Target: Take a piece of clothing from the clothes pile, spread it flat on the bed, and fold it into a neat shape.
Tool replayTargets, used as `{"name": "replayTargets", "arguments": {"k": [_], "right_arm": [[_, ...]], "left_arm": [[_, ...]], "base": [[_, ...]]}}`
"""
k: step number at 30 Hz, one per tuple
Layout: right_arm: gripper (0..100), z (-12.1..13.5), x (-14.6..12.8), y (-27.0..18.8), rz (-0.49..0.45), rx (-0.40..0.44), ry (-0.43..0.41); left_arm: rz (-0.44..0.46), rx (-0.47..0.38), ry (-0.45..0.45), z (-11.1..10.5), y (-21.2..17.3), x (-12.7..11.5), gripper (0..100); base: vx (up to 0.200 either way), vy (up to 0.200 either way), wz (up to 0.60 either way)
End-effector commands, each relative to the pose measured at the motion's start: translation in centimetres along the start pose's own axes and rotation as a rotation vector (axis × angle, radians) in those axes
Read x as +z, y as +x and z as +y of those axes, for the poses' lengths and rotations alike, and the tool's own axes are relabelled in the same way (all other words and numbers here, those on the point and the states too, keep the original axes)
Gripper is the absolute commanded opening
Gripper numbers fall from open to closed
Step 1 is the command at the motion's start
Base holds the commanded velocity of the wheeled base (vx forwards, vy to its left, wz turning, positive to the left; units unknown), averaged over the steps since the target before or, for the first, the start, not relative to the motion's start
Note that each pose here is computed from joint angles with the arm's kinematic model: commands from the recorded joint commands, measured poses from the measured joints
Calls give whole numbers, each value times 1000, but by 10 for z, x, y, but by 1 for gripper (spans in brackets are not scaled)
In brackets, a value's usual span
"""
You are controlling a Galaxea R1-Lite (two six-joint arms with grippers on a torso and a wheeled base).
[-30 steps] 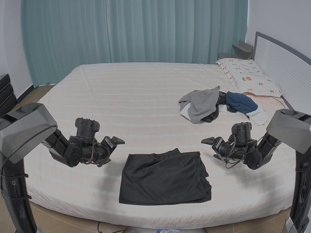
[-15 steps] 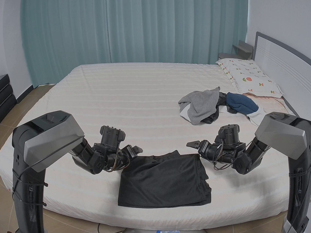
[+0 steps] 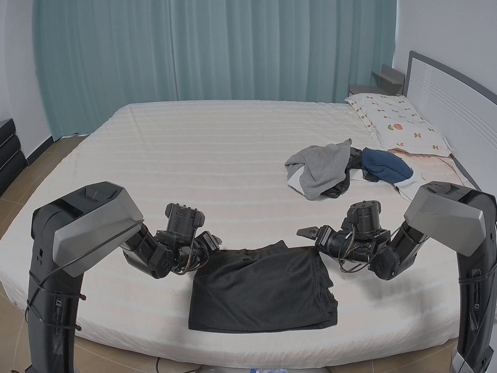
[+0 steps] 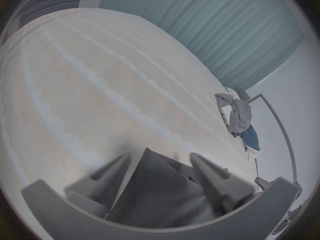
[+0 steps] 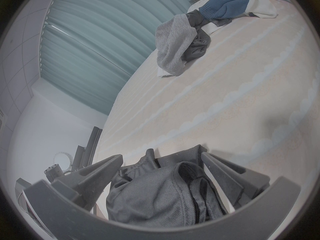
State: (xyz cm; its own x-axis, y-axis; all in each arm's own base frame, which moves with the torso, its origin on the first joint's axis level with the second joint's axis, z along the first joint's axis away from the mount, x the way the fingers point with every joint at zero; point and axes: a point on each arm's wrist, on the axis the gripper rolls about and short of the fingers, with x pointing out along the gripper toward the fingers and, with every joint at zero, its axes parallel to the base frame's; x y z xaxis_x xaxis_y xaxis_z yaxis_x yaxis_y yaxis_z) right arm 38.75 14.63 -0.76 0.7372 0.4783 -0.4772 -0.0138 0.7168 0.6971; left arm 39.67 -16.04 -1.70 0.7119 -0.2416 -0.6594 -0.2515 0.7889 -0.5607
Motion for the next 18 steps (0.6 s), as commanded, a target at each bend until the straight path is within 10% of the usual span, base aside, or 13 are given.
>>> {"name": "replayTargets", "arguments": {"k": [1, 18], "right_arm": [[100, -3, -1, 4, 3, -3, -2], [100, -2, 0, 13, -9, 4, -52]], "left_arm": [[1, 5, -1, 1, 2, -1, 0], [-82, 72, -52, 6, 2, 4, 0]], "base": [[0, 0, 0], [0, 0, 0]]}}
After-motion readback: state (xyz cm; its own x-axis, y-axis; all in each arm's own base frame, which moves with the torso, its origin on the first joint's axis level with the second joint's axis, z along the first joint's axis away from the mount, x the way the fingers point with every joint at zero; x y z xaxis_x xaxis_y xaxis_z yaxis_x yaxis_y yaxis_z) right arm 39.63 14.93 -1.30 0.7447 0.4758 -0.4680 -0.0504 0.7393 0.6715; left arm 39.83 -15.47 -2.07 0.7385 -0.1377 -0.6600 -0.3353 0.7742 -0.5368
